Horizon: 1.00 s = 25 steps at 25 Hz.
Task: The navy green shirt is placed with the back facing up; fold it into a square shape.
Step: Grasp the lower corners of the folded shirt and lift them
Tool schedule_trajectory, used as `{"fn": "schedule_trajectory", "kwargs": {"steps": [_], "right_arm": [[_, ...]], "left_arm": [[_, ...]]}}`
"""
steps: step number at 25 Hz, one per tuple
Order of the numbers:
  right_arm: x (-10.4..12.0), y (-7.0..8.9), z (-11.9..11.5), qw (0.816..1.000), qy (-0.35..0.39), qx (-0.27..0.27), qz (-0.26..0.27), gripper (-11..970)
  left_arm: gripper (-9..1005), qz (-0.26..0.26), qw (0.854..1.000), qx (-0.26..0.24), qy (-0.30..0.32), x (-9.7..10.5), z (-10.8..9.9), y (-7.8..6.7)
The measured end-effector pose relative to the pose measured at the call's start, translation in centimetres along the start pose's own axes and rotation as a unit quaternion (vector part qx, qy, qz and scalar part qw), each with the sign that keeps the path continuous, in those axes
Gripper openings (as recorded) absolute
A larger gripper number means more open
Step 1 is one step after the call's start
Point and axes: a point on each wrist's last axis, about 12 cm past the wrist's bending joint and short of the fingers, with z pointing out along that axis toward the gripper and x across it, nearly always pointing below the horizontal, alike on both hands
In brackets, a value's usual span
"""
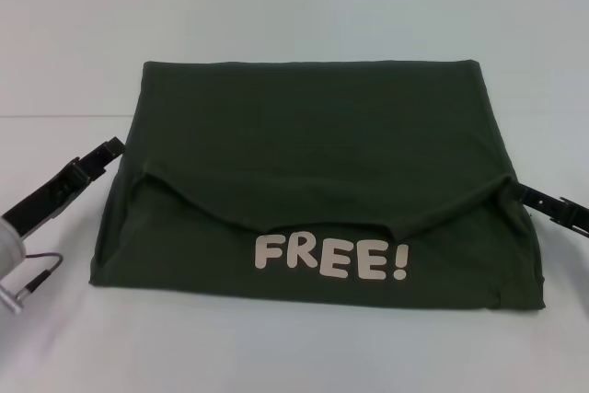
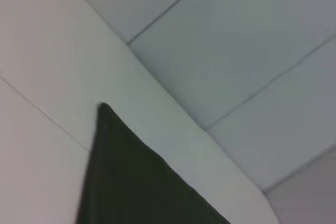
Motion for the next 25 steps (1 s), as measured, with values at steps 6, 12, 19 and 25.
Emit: {"fn": "schedule_trajectory", "kwargs": {"steps": [6,12,19,25], "right_arm": [[-0.3,-0.5,-3.0,0.999,0.001,-0.047,-0.013,876],[-0.3,-0.2,-4.6,0.993,0.035,-0.092,-0.06,942],[0.4,0.1,-5.0,0.985,0.068,-0.117,-0.105,944],[0.8,0.3,-5.0,0.985,0.072,-0.12,-0.103,944]], "left_arm": [[656,-0.004,0.994,0.037,0.102,-1.8,-1.9,0.2],[694,0.06,0.969,0.017,0.238,-4.7,-2.6,-0.6],[780,0.137,0.949,-0.01,0.285,-6.2,-1.4,-1.6],[880,0.174,0.938,-0.034,0.297,-5.6,-0.6,-1.4]]}}
